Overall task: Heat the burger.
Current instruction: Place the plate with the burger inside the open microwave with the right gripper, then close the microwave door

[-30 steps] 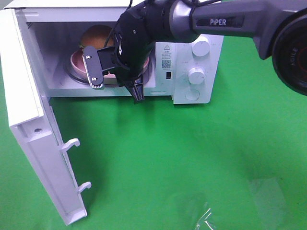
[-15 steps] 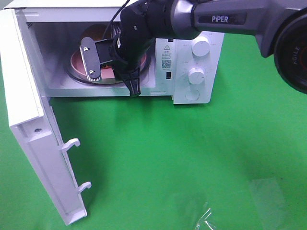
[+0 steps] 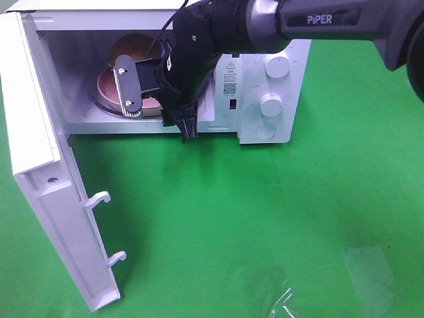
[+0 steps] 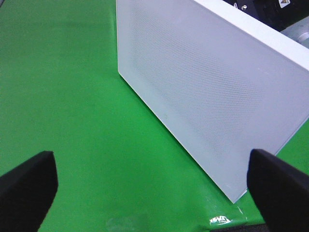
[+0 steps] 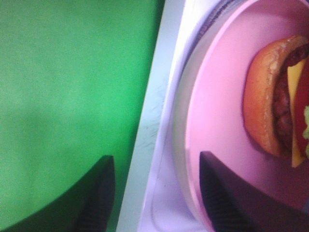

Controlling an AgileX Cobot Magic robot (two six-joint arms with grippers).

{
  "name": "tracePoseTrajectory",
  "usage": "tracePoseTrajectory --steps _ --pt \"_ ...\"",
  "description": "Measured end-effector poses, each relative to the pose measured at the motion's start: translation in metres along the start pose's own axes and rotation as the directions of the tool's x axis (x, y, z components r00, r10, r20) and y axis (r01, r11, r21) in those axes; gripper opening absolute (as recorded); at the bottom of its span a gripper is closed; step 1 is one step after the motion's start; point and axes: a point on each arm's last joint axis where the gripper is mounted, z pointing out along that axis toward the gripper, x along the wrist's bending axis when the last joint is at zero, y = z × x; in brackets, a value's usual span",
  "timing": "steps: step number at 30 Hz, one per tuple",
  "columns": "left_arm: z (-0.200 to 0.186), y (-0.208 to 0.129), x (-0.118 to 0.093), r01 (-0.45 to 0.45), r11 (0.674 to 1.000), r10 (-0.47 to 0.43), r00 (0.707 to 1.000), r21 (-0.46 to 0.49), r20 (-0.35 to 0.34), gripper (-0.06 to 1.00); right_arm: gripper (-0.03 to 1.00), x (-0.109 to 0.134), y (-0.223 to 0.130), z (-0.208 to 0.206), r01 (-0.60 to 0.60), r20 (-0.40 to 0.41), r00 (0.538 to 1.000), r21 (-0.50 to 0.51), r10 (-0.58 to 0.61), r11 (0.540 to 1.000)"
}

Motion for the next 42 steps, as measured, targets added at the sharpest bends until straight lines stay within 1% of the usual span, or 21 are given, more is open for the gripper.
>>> tracePoseTrajectory --steps 6,7,10,12,17,22,25,26,29,31,32,33,34,35,36,37,38,39,40,41,42 --pt "0.0 0.0 0.0 0.0 1.0 0.0 1.0 0.0 0.0 0.99 0.61 0.006 -0.002 -0.019 0.001 0.027 1.0 -0.018 -0.001 1.0" --pt "0.0 0.0 0.0 0.0 1.0 0.0 1.0 0.0 0.0 0.99 0.63 0.012 -0.004 -0.025 0.005 0.026 1.0 -0.021 -0.005 1.0" --pt "0.0 0.0 0.0 0.0 1.0 0.0 1.0 0.0 0.0 0.99 0.63 0.015 -0.005 -0.029 0.014 0.026 1.0 -0.021 -0.013 1.0" --pt "0.0 0.0 0.0 0.0 1.0 0.0 1.0 0.0 0.0 0.99 0.63 0.024 -0.008 -0.043 0.031 0.021 0.999 -0.023 -0.031 0.999" --pt "0.0 0.0 0.0 0.0 1.0 0.0 1.0 0.0 0.0 0.99 0.63 0.035 -0.012 -0.063 0.042 0.014 0.999 -0.023 -0.041 0.999" --pt "0.0 0.0 0.0 0.0 1.0 0.0 1.0 0.0 0.0 0.99 0.63 0.042 -0.015 -0.079 0.036 0.016 0.999 -0.025 -0.035 0.999" --pt "0.0 0.0 0.0 0.0 1.0 0.0 1.0 0.0 0.0 0.99 0.63 0.048 -0.018 -0.092 0.008 0.014 1.0 -0.025 -0.008 1.0" --pt "0.0 0.0 0.0 0.0 1.0 0.0 1.0 0.0 0.0 0.99 0.63 0.051 -0.019 -0.102 -0.019 0.017 1.0 -0.027 0.02 0.999" --pt "0.0 0.0 0.0 0.0 1.0 0.0 1.0 0.0 0.0 0.99 0.63 0.053 -0.02 -0.107 -0.04 0.017 0.999 -0.027 0.041 0.999" --pt "0.0 0.0 0.0 0.0 1.0 0.0 1.0 0.0 0.0 0.99 0.63 0.057 -0.023 -0.121 -0.111 0.022 0.993 -0.031 0.112 0.993" --pt "0.0 0.0 0.0 0.0 1.0 0.0 1.0 0.0 0.0 0.99 0.63 0.057 -0.023 -0.121 -0.111 0.022 0.993 -0.031 0.112 0.993" --pt "0.0 0.0 0.0 0.0 1.0 0.0 1.0 0.0 0.0 0.99 0.63 0.063 -0.025 -0.135 -0.201 0.025 0.979 -0.036 0.202 0.979" --pt "0.0 0.0 0.0 0.0 1.0 0.0 1.0 0.0 0.0 0.99 0.63 0.063 -0.025 -0.135 -0.201 0.025 0.979 -0.036 0.202 0.979" --pt "0.0 0.0 0.0 0.0 1.0 0.0 1.0 0.0 0.0 0.99 0.63 0.066 -0.027 -0.145 -0.261 0.031 0.965 -0.042 0.262 0.964" --pt "0.0 0.0 0.0 0.0 1.0 0.0 1.0 0.0 0.0 0.99 0.63 0.066 -0.027 -0.145 -0.261 0.031 0.965 -0.042 0.262 0.964" --pt "0.0 0.0 0.0 0.0 1.0 0.0 1.0 0.0 0.0 0.99 0.63 0.068 -0.028 -0.149 -0.289 0.031 0.956 -0.044 0.29 0.956" --pt "0.0 0.0 0.0 0.0 1.0 0.0 1.0 0.0 0.0 0.99 0.63 0.074 -0.03 -0.158 -0.358 0.029 0.933 -0.047 0.359 0.933" --pt "0.0 0.0 0.0 0.0 1.0 0.0 1.0 0.0 0.0 0.99 0.63 0.074 -0.03 -0.158 -0.358 0.029 0.933 -0.047 0.359 0.933" --pt "0.0 0.0 0.0 0.0 1.0 0.0 1.0 0.0 0.0 0.99 0.63 0.081 -0.032 -0.165 -0.431 0.023 0.901 -0.047 0.433 0.901" --pt "0.0 0.0 0.0 0.0 1.0 0.0 1.0 0.0 0.0 0.99 0.63 0.081 -0.032 -0.165 -0.431 0.023 0.901 -0.047 0.433 0.901" --pt "0.0 0.0 0.0 0.0 1.0 0.0 1.0 0.0 0.0 0.99 0.63 0.087 -0.034 -0.173 -0.502 0.02 0.864 -0.05 0.503 0.864"
